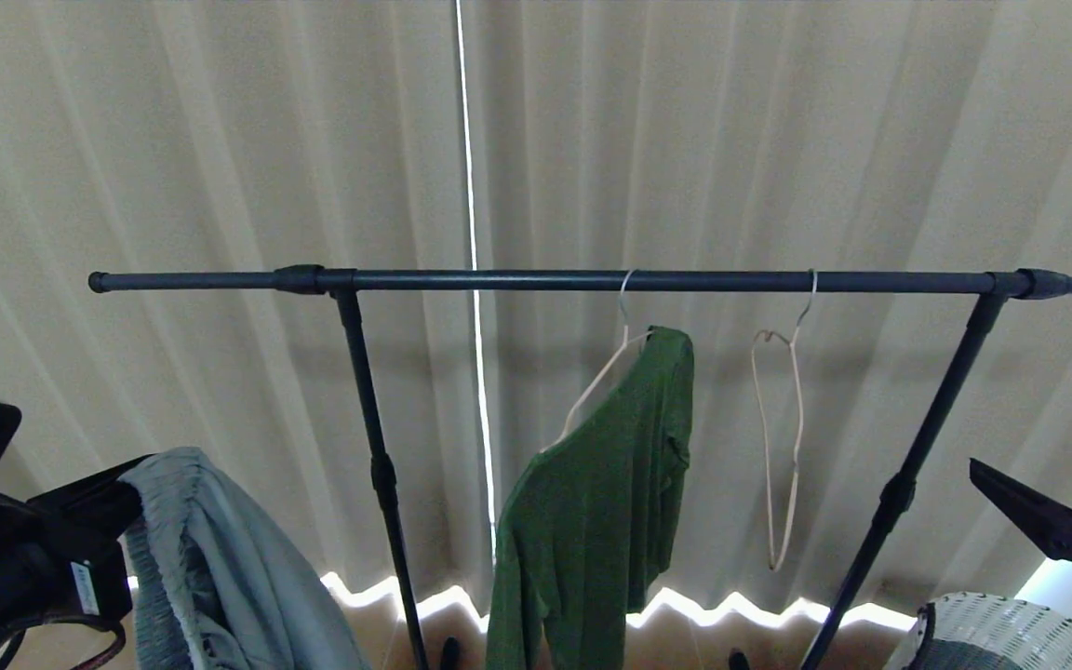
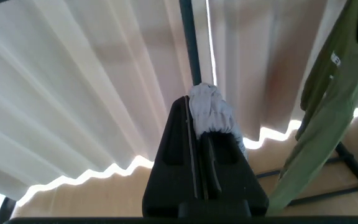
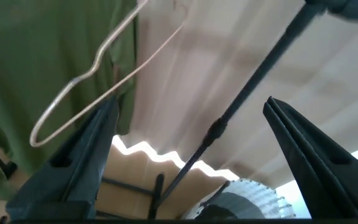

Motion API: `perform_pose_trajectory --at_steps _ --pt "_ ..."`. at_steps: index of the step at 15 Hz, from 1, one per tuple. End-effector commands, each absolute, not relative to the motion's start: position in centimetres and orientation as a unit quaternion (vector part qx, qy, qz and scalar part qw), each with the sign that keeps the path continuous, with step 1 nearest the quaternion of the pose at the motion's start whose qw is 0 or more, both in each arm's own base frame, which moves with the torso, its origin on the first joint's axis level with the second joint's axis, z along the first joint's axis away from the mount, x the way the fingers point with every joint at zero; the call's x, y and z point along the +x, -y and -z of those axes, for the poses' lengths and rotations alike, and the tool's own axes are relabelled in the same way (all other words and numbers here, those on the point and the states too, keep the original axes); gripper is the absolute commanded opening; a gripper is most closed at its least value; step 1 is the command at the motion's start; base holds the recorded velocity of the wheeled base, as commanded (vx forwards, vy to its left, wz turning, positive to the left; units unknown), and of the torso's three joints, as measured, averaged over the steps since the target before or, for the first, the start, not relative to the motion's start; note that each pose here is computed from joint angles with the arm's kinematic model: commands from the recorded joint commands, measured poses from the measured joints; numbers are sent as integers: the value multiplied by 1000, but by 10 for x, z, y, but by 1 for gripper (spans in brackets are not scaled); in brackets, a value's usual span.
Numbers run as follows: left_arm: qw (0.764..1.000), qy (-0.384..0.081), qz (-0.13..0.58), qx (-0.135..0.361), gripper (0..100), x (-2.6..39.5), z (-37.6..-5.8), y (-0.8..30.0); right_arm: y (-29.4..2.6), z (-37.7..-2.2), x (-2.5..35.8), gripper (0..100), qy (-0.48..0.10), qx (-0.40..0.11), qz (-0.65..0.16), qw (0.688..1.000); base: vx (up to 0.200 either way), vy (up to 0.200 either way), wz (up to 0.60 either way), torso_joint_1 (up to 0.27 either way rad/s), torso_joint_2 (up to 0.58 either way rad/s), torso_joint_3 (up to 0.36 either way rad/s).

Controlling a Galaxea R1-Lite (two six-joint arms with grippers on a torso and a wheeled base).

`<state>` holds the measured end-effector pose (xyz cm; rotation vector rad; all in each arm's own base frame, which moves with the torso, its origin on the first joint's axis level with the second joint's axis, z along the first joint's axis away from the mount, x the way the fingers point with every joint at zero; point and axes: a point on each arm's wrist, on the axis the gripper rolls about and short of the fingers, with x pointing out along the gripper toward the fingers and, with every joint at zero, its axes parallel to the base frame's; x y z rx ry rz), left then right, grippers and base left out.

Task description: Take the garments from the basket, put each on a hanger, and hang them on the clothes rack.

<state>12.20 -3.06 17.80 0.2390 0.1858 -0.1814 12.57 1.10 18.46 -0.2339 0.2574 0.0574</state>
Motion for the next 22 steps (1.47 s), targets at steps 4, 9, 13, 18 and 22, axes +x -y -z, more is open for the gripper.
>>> perform_pose_trajectory --at_steps 4,9,13,18,22 --pt "984 -94 89 126 0 123 -177 30 -13 -182 131 100 -137 -116 -36 983 0 0 0 0 0 0" --pt "983 -95 89 127 0 123 -177 30 -54 -184 160 100 -173 -12 -124 977 0 0 0 0 0 0" --pt "983 -94 89 128 0 122 -177 30 -76 -166 199 100 -230 -15 -116 966 0 0 0 0 0 0" --pt "982 -101 90 129 0 123 -174 30 -90 -148 248 100 -265 -16 -22 964 0 0 0 0 0 0" --pt "982 -101 90 130 0 123 -174 30 -84 -140 254 100 -278 -13 5 961 0 0 0 0 0 0"
